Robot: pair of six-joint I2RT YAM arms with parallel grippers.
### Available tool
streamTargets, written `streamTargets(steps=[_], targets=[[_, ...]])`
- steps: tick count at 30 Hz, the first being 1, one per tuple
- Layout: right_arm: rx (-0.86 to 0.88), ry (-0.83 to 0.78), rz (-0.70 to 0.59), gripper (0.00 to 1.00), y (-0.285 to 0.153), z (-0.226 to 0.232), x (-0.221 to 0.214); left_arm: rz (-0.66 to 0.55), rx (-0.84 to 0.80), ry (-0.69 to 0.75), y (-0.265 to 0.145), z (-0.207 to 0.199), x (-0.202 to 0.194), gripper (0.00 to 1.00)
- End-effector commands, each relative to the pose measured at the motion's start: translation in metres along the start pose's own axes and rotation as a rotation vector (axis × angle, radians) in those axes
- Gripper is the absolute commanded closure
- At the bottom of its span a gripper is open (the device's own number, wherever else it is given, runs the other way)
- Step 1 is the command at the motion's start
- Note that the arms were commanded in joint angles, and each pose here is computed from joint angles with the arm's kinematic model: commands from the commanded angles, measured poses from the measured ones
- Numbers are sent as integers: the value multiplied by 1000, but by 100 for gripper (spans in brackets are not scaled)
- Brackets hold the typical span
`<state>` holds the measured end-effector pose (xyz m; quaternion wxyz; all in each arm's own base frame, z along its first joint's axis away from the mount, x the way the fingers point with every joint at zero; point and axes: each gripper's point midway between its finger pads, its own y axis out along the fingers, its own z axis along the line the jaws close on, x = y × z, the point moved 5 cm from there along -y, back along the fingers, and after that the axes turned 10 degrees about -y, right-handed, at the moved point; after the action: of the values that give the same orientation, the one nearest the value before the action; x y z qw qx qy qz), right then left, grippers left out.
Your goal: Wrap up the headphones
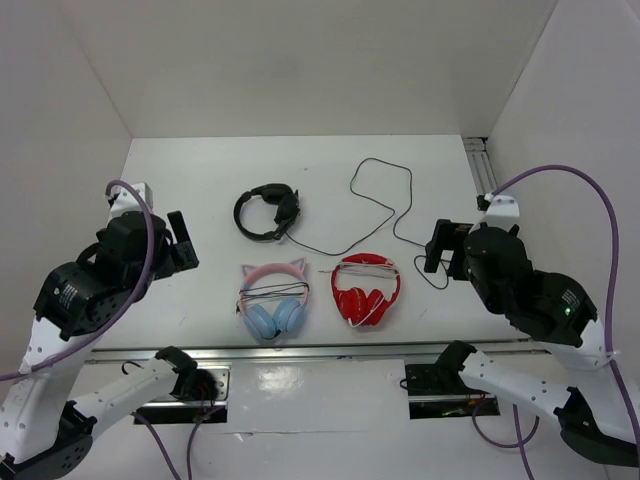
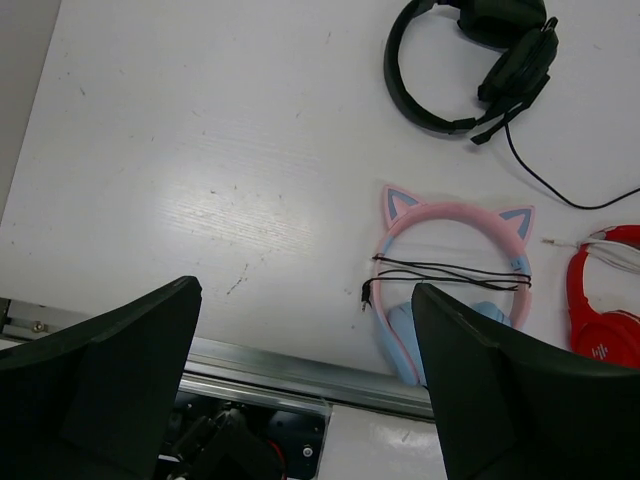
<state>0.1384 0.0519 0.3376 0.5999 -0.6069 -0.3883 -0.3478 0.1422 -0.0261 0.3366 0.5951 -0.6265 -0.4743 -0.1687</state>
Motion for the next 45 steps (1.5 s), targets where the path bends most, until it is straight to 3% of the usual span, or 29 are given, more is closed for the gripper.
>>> streamTargets(steps=[1,11,20,25,29,31,35,42,45], targets=[[-25,24,-50,0,3,0,9,-44,-10,-28,2,-3,7,0],[104,31,-97,0,4,14,7,-8,-64,-83,29,-26,-9,0],[280,-8,-74,0,12,45,0,161,15,-139,103,-78,-43,0],[416,5,-83,0,5,61,2,147,31,-146,152,-104,-51,0],[494,2,-72,0,2,69,-5,161,71,-95,216,-107,-50,0],[534,3,-73,0,-4,71,-6,238,60,-75,245,-110,-60,0],[568,4,-75,0,-7,72,-10,278,129,-77,292,-104,-63,0],[658,11,-60,0,-6,82,-25,345,174,-93,345,-103,-74,0],[670,19,-54,0,-5,85,-27,404,271,-122,361,-80,-97,2]])
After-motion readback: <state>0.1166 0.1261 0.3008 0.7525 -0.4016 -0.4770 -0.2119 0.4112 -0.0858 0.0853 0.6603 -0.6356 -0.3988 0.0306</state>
